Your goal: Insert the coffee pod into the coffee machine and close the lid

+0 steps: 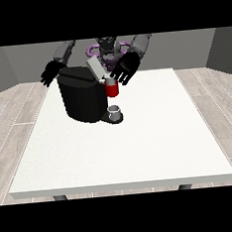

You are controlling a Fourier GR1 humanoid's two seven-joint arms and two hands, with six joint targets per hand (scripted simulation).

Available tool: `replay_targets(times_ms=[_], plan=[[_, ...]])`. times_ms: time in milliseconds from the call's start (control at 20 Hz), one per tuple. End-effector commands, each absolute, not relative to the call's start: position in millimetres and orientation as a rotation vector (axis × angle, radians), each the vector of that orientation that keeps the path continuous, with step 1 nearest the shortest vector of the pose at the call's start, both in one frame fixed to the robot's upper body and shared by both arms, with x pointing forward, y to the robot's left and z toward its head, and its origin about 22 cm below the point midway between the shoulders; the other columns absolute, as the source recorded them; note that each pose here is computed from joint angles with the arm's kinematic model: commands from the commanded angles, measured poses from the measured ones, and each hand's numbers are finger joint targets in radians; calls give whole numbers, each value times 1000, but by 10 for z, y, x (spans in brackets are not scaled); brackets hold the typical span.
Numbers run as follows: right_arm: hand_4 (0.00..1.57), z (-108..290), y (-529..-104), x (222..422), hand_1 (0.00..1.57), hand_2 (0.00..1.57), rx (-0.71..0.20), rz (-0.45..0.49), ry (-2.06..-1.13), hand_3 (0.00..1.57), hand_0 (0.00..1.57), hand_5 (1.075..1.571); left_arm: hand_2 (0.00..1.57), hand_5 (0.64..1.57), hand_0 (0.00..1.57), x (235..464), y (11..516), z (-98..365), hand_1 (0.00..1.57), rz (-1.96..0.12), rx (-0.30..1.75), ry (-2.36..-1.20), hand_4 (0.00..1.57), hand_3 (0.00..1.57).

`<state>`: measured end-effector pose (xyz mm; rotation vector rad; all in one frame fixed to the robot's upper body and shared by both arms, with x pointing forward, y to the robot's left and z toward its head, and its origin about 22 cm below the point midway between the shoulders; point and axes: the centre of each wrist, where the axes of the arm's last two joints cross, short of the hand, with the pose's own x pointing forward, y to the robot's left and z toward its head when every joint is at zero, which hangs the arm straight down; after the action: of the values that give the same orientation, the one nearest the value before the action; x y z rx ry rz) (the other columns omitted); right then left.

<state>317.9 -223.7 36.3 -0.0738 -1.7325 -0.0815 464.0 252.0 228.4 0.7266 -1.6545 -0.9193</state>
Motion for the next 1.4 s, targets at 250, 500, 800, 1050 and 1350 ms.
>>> replay_targets(times_ms=[250,500,800,1050,1350], plan=[[459,308,-2011,3043,0,0,-60,-69,-1768,0,0,1571,1125,1571,1073,4608,2815,2366,1073,-921,800,-1660,364,967],[413,491,-2055,3218,0,0,-87,-96,-1736,0,0,1571,810,1571,567,4633,2582,2324,567,-1049,759,-1660,235,640],[348,306,-2050,3123,0,0,-81,-89,-1722,0,0,1571,0,1571,0,4613,2722,2297,0,-1081,781,-1601,0,0],[378,245,-2085,3162,0,0,-126,-136,-1700,0,0,1571,0,1571,0,4616,2585,2271,0,-1114,744,-1608,0,0],[381,116,-2252,3092,0,0,-101,-142,-1649,0,0,1571,0,1571,0,4607,2345,1904,0,-1086,699,-1561,0,0]])
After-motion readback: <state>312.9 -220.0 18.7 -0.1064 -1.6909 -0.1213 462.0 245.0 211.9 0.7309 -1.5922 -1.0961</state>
